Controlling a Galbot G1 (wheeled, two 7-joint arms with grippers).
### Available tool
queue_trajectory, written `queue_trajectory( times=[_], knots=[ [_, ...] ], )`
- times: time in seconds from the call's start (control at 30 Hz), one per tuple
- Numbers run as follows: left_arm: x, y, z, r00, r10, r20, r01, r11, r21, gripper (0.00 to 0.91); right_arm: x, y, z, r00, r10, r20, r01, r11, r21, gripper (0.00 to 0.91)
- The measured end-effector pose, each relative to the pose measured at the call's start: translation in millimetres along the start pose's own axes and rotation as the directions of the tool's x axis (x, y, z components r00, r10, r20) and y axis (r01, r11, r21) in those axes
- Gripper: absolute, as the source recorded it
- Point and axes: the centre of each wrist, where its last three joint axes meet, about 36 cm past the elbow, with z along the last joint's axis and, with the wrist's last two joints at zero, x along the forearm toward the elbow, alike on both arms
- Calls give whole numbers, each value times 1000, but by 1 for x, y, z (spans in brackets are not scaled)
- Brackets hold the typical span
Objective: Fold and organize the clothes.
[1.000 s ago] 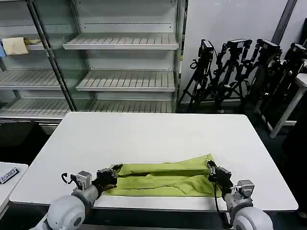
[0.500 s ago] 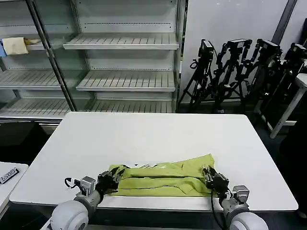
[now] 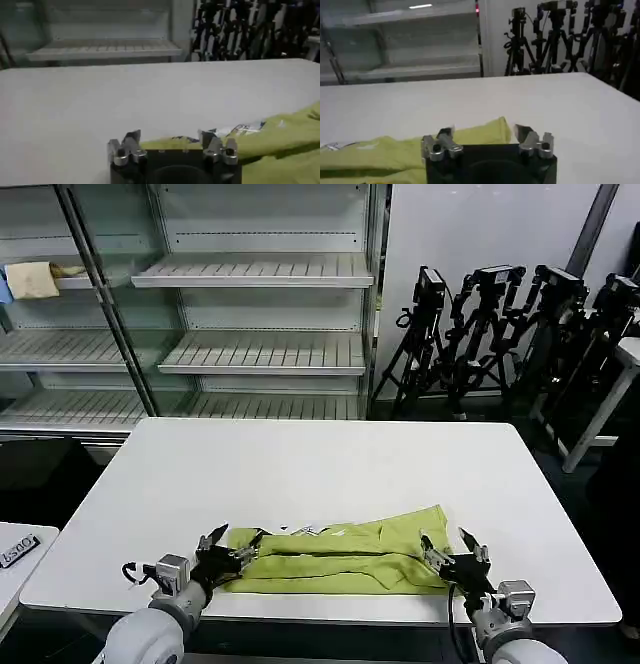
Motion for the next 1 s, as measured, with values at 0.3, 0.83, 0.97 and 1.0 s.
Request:
queue_trajectory(
  times=[0.3, 0.83, 0.97, 1.0],
  knots=[
    [1, -19, 27, 999, -44, -18, 46, 994, 104, 907, 9, 3, -2, 1000, 5, 12, -5, 1000, -4, 907],
    [-3, -44, 49, 999, -42, -14, 44, 976, 214, 50, 16, 6, -4, 999, 19, 28, -18, 1000, -13, 907],
    [-4, -43, 51, 999, -51, -7, 51, 973, 224, 50, 15, 7, -4, 999, 20, 32, -19, 1000, -19, 907],
    [-5, -42, 51, 999, -54, -3, 53, 972, 228, 50, 15, 8, -4, 999, 21, 34, -20, 1000, -20, 907]
  ],
)
